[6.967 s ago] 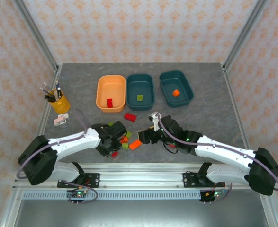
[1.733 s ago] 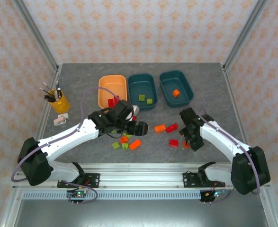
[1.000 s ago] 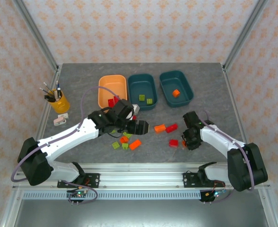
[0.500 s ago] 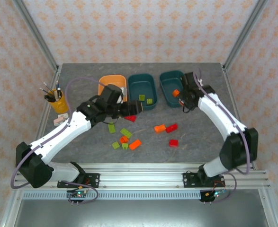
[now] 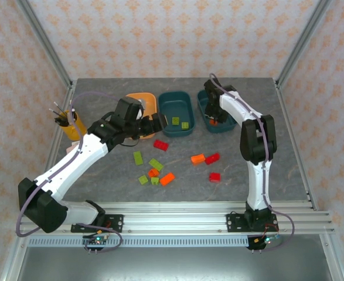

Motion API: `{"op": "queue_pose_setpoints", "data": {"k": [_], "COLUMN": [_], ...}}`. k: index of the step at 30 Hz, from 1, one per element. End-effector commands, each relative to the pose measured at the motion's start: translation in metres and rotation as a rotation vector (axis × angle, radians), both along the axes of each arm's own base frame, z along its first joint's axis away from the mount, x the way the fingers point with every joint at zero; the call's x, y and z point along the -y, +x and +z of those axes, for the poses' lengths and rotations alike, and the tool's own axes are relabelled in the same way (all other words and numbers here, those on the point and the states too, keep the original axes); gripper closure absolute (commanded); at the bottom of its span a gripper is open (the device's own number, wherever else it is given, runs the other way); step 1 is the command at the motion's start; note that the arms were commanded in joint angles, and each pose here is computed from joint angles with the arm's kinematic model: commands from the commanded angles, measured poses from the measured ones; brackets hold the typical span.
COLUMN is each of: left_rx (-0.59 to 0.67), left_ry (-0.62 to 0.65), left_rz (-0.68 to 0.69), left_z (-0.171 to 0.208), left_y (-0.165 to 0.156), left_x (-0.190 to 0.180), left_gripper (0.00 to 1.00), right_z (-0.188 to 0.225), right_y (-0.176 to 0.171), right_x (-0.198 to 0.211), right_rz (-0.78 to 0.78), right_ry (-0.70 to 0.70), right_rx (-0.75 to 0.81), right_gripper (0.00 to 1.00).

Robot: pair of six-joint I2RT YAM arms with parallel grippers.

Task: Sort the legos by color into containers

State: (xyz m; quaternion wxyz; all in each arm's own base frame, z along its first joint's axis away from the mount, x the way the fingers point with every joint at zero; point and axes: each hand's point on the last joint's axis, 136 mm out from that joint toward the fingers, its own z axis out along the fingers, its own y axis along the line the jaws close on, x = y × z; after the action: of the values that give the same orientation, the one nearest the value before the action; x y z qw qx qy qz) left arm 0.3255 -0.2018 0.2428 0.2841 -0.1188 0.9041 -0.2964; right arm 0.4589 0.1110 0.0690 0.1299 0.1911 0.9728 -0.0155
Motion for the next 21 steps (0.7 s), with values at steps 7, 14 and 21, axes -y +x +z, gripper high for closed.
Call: {"op": "queue_pose_setpoints", "data": {"k": [7, 14, 21], "left_rx": [-0.048, -0.229, -0.351], "left_ry": [0.08, 0.092, 0.112], "left_rz": [0.127, 0.256, 0.38], "left_z": [-0.006, -0.052, -0.105], "left_y": [-0.02, -0.033, -0.025], "left_x": [-0.039, -0.051, -0.029], "left_gripper": [0.11, 0.14, 0.22], "right_z": [0.013, 0.091, 0.131], "right_y": [-0.007, -0.007, -0.074], "right_x": [0.001, -0.006, -0.081], "right_rz": [0.026, 0.053, 0.338], "right_ry": [0.022, 0.06, 0.248], "right_rx": [-0.036, 0.17, 0.451], "right_gripper": [0.44, 0.42, 0.39]}}
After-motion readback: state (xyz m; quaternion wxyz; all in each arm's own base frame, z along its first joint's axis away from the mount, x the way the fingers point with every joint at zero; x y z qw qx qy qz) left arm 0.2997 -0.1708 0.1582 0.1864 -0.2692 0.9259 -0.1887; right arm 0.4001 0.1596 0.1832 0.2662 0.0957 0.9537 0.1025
